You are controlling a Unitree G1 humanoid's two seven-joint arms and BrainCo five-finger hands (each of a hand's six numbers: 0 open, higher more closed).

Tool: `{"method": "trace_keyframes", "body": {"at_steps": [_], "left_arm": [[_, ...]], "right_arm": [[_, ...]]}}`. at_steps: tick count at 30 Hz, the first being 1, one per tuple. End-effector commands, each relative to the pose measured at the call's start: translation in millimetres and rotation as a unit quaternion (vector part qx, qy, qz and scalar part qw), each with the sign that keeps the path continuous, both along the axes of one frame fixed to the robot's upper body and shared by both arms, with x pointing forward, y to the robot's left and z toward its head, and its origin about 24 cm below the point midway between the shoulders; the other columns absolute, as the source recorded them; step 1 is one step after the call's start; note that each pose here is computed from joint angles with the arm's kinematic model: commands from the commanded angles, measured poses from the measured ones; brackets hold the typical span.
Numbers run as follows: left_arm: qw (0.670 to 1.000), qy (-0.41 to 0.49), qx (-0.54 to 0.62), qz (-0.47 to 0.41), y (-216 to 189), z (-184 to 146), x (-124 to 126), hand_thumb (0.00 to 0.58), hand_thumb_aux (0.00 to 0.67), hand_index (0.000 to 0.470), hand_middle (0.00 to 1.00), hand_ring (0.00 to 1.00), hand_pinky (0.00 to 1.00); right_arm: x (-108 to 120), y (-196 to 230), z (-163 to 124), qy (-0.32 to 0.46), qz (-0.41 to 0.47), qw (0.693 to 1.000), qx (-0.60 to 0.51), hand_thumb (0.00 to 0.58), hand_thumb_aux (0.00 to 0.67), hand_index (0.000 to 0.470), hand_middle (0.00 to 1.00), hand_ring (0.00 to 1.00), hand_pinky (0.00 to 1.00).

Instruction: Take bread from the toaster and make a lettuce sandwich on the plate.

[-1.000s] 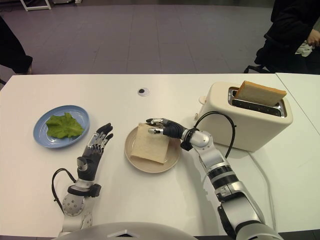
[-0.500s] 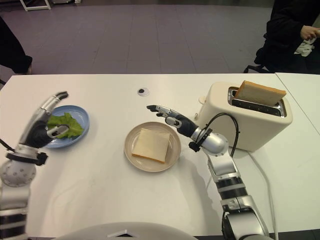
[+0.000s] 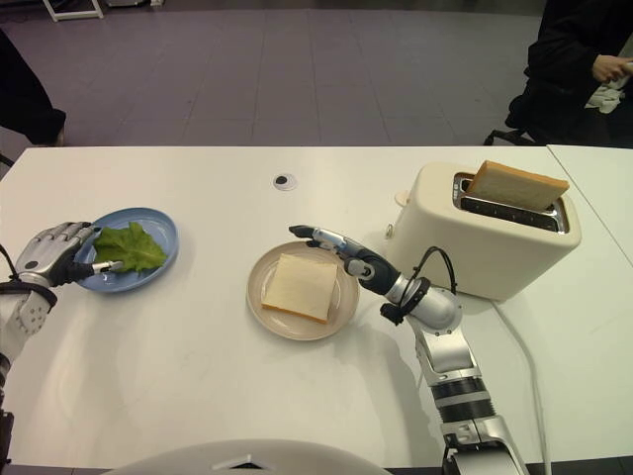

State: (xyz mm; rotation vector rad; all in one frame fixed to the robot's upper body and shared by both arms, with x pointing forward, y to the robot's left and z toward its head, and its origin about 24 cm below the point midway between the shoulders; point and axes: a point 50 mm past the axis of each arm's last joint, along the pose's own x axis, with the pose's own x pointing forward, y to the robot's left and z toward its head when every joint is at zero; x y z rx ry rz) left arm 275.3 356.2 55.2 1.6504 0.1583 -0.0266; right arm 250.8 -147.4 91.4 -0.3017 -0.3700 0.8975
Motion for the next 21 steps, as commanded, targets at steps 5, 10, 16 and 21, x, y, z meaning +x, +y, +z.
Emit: {"method": "trace_keyframes", "body": {"at_steps": [5,10,16,21], "left_arm": [[0.999,0.003,0.016,-0.034,-10.1,-6.6,5.1,0.128,0.079,0.055,0.0,0.0,0.0],[0.998,-0.011,0.017,-0.059,-19.1,-3.2,8.9,0.183,0.116,0.081,0.0,0.0,0.0],[0.997,0.024,0.017,-0.067,-25.2,-19.0,5.8,0.485,0.399,0.28,0.0,0.0,0.0],[0.996,0.059,0.013,-0.06,-22.3,-29.8,0.3,0.58,0.67,0.47,0.0,0.0,0.0]], "right_arm": [[-2.2,0.4,0.4,0.001,0.003,1.0,0.009,0.0,0.0,0.0,0.0,0.0,0.0],[-3.5,0.9,-0.6,0.004,0.004,1.0,0.013,0.0,0.0,0.0,0.0,0.0,0.0],[-2.9,1.5,-0.1,0.004,0.006,1.0,0.014,0.0,0.0,0.0,0.0,0.0,0.0],[-2.5,1.8,0.4,0.003,0.007,1.0,0.016,0.0,0.0,0.0,0.0,0.0,0.0]]}}
